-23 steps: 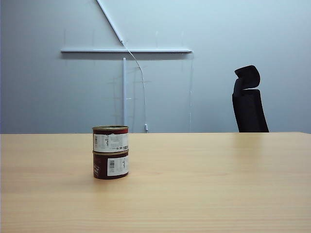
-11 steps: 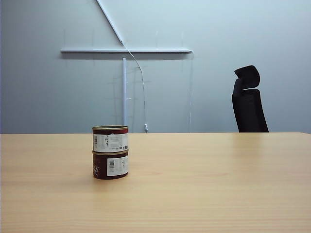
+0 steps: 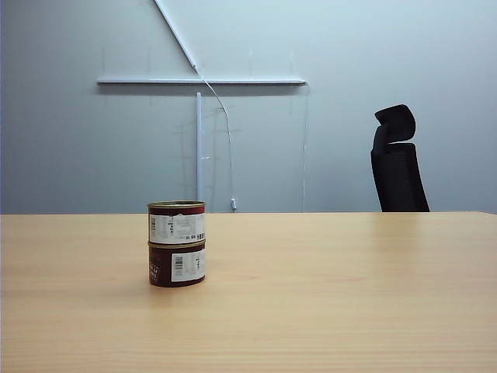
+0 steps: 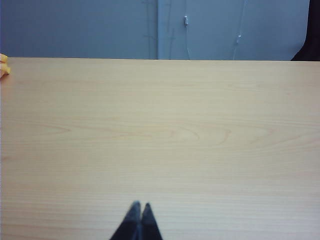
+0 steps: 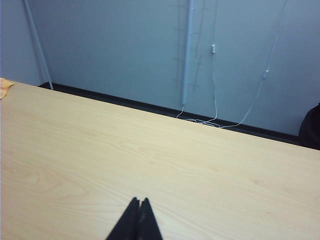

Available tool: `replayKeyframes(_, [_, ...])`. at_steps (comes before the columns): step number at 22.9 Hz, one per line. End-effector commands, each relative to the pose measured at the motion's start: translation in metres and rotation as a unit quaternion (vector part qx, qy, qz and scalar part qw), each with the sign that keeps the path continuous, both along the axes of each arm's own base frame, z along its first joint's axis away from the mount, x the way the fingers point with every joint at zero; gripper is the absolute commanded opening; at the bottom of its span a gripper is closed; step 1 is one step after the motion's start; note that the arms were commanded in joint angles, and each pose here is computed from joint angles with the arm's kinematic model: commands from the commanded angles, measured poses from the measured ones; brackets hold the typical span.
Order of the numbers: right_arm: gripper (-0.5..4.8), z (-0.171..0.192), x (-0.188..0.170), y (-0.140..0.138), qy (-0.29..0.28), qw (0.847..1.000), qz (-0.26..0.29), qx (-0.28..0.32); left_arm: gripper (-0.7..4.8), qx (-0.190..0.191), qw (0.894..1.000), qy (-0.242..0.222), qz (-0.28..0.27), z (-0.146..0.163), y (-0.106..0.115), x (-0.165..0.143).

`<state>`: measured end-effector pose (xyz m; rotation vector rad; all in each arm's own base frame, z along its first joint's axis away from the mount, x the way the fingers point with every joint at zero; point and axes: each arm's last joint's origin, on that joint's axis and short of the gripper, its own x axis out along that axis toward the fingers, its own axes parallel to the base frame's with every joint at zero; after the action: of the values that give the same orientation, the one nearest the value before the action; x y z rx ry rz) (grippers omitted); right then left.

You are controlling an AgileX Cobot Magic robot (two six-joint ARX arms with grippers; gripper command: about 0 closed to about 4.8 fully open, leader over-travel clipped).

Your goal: Stack a can of tomatoes on the right onto the can of tomatoes on the left.

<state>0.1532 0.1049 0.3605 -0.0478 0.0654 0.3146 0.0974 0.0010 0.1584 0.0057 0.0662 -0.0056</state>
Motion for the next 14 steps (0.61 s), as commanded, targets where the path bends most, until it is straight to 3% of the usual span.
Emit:
replayKeyframes(1, [-0.09,0.004,-0.001,0.000,-0.009,1.000,0.000,0.009,-0.04,0.000,1.000,-0.005,0.001,0.002,0.000,0.000])
replayKeyframes(8, [-0.09,0.003,-0.001,-0.001,-0.006,1.000,0.001,0.004,-0.04,0.000,1.000,-0.005,0.000,0.002,0.000,0.000])
replayKeyframes(14, [-0.08,-0.018,-0.025,-0.036,-0.004,1.000,-0.027,0.001,-0.04,0.000,1.000,-0.005,0.000,0.002,0.000,0.000])
